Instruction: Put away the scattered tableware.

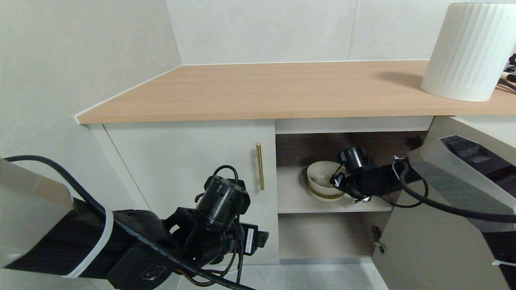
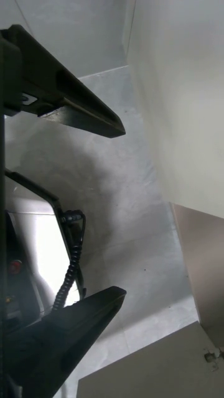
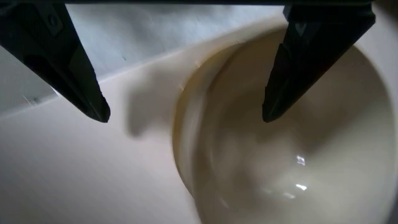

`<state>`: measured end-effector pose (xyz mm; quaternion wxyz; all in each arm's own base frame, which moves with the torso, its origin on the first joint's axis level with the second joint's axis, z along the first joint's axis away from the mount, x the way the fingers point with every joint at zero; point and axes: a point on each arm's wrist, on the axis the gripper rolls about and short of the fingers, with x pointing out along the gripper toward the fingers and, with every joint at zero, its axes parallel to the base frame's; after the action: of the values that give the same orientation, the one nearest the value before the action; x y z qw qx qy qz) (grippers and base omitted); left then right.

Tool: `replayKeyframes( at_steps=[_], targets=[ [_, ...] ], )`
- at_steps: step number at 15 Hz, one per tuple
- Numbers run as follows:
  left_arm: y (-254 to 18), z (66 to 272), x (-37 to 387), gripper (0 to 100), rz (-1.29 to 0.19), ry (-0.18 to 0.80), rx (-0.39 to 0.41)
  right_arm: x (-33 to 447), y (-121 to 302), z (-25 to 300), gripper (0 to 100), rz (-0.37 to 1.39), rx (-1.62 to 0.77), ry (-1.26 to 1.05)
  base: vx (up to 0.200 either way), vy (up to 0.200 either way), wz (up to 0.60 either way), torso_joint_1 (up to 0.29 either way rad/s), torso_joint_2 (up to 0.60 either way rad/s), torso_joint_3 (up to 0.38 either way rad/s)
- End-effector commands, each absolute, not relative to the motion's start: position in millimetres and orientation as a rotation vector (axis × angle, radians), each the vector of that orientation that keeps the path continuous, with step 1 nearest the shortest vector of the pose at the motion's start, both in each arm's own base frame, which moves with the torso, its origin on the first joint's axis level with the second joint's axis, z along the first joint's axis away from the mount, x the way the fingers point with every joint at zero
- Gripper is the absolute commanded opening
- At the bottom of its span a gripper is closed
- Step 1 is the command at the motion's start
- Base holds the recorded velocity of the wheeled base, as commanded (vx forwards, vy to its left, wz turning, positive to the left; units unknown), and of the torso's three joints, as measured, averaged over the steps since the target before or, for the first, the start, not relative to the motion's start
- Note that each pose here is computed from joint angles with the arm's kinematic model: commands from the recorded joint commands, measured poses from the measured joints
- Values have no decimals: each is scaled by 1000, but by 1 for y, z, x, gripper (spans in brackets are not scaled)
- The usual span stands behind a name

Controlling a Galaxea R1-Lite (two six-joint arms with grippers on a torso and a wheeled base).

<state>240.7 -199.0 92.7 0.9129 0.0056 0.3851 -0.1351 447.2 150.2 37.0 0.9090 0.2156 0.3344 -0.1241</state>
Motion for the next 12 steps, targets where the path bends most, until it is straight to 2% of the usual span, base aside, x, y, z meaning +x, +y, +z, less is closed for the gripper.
replayKeyframes(
  at_steps=[1, 3, 6, 7, 8, 12],
  targets=[
    [-199, 94, 241, 100, -277, 790, 9, 443, 152, 47, 100, -250, 445, 690, 0, 0, 0, 0, 0, 0],
    [-195, 98, 242, 100, -272, 778, -2, 434, 151, 55, 100, -237, 446, 711, 0, 0, 0, 0, 0, 0],
    [-180, 119, 241, 100, -252, 726, -46, 400, 147, 83, 100, -151, 458, 760, 0, 0, 0, 0, 0, 0],
    [-180, 119, 241, 100, -252, 726, -46, 400, 147, 83, 100, -151, 458, 760, 0, 0, 0, 0, 0, 0],
    [-162, 135, 234, 100, -235, 681, -81, 360, 141, 105, 100, -77, 393, 791, 0, 0, 0, 0, 0, 0],
    [-130, 170, 221, 100, -190, 573, -152, 277, 132, 156, 100, 92, 304, 773, 0, 0, 0, 0, 0, 0]
  ],
)
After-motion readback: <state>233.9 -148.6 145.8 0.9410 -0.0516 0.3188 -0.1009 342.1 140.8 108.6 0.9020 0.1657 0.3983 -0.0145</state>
